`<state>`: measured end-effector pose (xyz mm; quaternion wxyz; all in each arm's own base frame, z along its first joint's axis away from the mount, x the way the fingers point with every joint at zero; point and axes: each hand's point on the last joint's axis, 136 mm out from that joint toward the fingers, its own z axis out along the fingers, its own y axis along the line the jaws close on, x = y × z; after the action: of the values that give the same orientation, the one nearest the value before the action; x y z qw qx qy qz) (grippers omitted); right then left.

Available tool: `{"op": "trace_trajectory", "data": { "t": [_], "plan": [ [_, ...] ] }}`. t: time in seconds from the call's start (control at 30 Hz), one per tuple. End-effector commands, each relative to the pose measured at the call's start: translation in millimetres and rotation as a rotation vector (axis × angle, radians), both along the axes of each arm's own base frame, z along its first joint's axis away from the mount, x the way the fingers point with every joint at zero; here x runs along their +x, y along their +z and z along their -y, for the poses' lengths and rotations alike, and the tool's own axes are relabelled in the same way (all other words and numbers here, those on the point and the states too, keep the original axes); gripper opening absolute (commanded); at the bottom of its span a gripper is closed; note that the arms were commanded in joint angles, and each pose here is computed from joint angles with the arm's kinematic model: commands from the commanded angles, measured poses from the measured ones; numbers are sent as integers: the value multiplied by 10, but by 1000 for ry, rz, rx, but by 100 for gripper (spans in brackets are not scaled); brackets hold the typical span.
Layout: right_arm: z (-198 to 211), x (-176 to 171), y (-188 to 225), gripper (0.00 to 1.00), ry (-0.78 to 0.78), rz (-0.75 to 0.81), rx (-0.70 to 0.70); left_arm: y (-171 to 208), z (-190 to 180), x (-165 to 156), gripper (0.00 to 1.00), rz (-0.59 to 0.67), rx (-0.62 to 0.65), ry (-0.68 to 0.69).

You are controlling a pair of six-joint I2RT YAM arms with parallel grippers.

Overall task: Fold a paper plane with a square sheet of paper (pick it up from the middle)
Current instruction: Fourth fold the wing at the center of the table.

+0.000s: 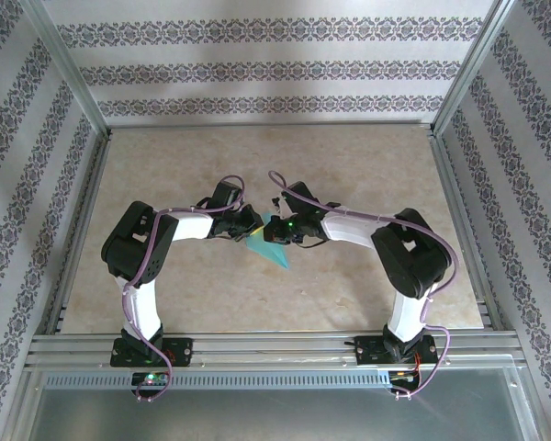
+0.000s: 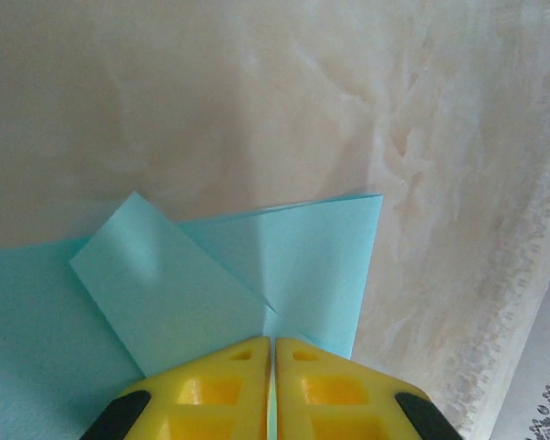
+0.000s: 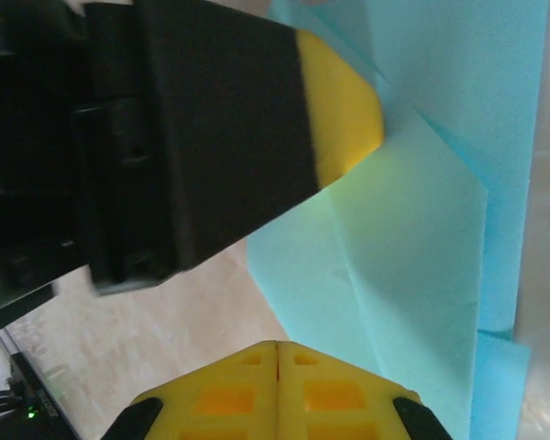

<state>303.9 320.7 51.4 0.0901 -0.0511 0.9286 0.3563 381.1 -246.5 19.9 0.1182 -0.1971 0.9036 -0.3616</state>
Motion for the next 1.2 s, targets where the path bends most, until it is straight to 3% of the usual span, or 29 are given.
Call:
{"op": "trace_trajectory", "data": {
  "t": [0.0,0.3,0.63,0.9,1.17],
  "plan": [
    [29,18,-151,5,7,-23,-41,-289,-138,-188,11,-103,108,2],
    [140,0,-465,3,-19,-62,-124,-278,-144,-186,11,-121,122,0],
    [221,-77,-625,3,-25,-98,-157,404,84,-60,18,59,-3,-82],
    [228,-93,-636,3,-23,-113,-146,102,148,-266,15,-12,21,-115],
    [225,-103,-622,3,-19,-115,-139,-193,-18,-341,11,-84,139,-92]
  ]
}}
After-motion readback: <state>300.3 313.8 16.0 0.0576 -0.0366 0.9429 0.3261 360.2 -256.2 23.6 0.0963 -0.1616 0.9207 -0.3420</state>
